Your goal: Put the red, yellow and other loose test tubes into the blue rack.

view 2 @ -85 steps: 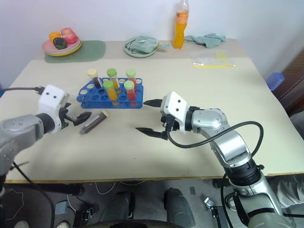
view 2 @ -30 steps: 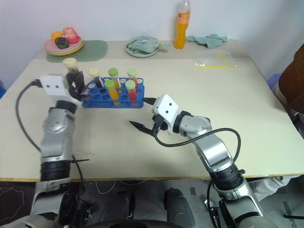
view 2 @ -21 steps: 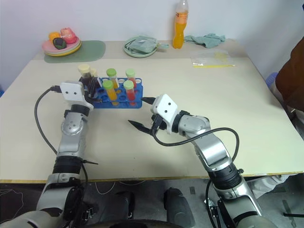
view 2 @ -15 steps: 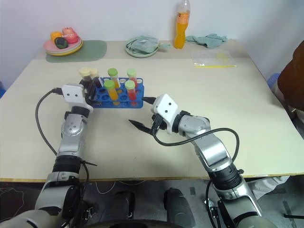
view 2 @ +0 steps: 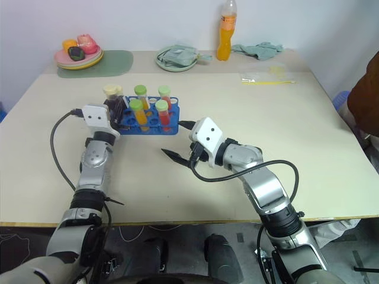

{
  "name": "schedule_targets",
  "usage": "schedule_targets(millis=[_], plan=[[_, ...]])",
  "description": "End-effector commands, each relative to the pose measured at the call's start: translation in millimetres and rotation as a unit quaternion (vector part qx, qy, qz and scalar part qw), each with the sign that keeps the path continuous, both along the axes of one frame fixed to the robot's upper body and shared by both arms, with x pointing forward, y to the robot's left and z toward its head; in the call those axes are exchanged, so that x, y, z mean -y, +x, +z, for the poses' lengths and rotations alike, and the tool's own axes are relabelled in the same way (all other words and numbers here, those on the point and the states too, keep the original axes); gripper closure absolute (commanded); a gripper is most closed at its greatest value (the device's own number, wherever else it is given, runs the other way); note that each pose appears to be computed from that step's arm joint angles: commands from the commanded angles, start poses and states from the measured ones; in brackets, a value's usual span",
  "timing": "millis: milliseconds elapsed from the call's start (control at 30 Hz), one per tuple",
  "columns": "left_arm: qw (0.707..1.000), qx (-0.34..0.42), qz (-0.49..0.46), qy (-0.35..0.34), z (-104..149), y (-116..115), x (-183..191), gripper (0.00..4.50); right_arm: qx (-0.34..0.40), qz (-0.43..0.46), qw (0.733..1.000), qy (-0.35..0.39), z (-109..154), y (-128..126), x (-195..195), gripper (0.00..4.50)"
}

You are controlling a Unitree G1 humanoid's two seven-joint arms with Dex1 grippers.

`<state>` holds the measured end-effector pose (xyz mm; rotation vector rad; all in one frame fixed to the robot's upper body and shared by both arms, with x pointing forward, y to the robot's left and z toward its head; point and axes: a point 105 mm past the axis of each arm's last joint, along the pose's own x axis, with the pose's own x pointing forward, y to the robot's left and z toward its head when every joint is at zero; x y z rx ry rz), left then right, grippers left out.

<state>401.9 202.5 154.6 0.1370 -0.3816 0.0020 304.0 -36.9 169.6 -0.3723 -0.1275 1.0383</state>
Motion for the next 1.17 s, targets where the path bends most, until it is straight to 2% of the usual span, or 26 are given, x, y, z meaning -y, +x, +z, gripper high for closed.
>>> schedule_targets(millis=[33, 67, 200, 233, 400, 500, 633, 700, 867, 1167], plan=[[1.000, 0.020, 0.000, -0.016, 7.9, -0.8, 0.5, 2.61, 0.028, 0.008, 1.000, 0.008, 13.4, -5.2, -1.1, 0.00], [1.000, 0.019, 0.002, -0.020, 7.2, -1.1, -0.6, 2.33, 0.028, 0.008, 1.000, 0.008, 13.4, -5.3, -1.0, 0.00], [0.999, 0.026, 0.015, -0.033, 10.5, -6.6, -8.5, 0.36, 0.029, 0.007, 1.000, 0.007, 14.4, -5.6, 1.8, 0.00], [0.998, 0.032, 0.022, -0.042, 13.9, -9.9, -13.8, 0.06, 0.031, 0.007, 0.999, 0.006, 15.4, -5.4, 3.2, 0.00], [0.998, 0.046, -0.014, -0.050, 35.2, -45.3, -30.6, 0.06, 0.039, -0.012, 0.999, 0.005, 31.6, -0.5, 27.9, 0.00], [0.997, -0.026, -0.074, 0.016, 29.0, -87.5, -49.8, 0.06, 0.010, -0.047, 0.999, 0.007, 36.1, 2.7, 67.9, 0.00], [0.980, -0.140, -0.119, 0.078, 7.1, -123.5, -62.8, 0.06, -0.025, -0.105, 0.994, -0.003, 31.2, 7.3, 117.0, 0.00], [0.972, -0.186, -0.115, 0.090, -3.0, -138.6, -80.9, 0.06, -0.045, -0.132, 0.990, -0.001, 26.0, 7.4, 137.7, 0.00], [0.966, -0.216, -0.102, 0.101, -7.0, -148.3, -97.4, 0.06, -0.061, -0.153, 0.986, -0.028, 12.8, 5.1, 161.0, 0.00], [0.967, -0.221, -0.094, 0.090, -20.8, -146.1, -98.4, 0.06, -0.072, -0.160, 0.984, -0.030, -2.8, 3.5, 160.7, 0.00]])
